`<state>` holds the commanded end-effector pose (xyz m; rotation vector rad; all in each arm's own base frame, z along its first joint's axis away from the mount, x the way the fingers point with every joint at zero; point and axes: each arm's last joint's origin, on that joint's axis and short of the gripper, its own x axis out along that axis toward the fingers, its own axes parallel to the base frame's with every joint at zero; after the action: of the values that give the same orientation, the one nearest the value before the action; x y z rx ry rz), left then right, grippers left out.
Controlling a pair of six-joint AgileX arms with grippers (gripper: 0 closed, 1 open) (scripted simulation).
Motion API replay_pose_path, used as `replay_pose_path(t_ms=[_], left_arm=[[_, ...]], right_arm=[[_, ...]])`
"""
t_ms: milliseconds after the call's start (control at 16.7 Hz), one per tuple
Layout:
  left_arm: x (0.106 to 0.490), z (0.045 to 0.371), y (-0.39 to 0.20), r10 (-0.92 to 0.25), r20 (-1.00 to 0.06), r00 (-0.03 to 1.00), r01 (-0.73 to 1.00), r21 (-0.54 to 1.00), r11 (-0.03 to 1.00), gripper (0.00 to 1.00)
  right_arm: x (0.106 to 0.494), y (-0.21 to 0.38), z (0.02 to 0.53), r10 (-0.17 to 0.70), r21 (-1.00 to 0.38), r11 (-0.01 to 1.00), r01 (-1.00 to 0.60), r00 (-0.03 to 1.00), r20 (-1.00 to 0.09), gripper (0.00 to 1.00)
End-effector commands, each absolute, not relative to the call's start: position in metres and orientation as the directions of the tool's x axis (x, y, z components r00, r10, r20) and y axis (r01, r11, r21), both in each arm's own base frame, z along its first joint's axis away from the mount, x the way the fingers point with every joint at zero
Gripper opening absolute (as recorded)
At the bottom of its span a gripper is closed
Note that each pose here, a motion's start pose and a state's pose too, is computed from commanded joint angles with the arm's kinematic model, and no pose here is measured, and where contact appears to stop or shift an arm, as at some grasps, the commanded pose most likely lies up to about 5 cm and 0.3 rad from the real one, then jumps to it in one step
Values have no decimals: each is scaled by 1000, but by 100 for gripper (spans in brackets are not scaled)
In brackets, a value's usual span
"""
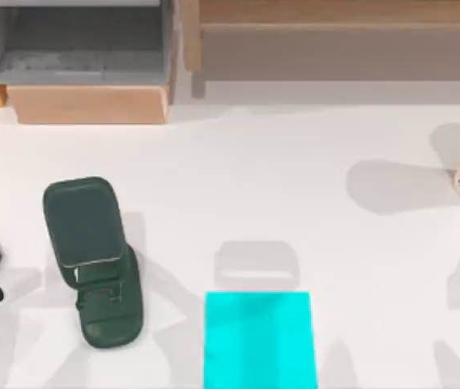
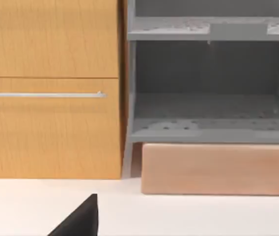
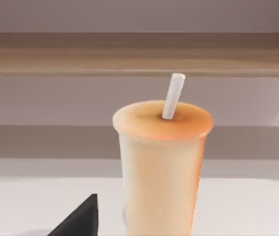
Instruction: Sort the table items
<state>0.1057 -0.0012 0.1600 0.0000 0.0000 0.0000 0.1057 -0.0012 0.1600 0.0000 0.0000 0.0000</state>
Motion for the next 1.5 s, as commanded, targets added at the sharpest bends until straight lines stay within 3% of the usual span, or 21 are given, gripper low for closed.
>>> replay_pose_path(t_ms=[300, 660, 1020, 1500], left_arm=[[107, 167, -1, 4, -53, 999, -6, -35, 999, 100], [127, 211, 2, 20, -363, 931, -85, -163, 983, 100], [176, 235, 8, 33, -671, 740, -254, -234, 938, 100], [258, 241, 21, 26, -912, 409, -506, -203, 838, 100]], right_arm=[[106, -1, 160, 0, 0, 1000, 0, 1000, 0, 100], [106, -1, 160, 0, 0, 1000, 0, 1000, 0, 100], [106, -1, 160, 0, 0, 1000, 0, 1000, 0, 100], [106, -1, 160, 0, 0, 1000, 0, 1000, 0, 100]])
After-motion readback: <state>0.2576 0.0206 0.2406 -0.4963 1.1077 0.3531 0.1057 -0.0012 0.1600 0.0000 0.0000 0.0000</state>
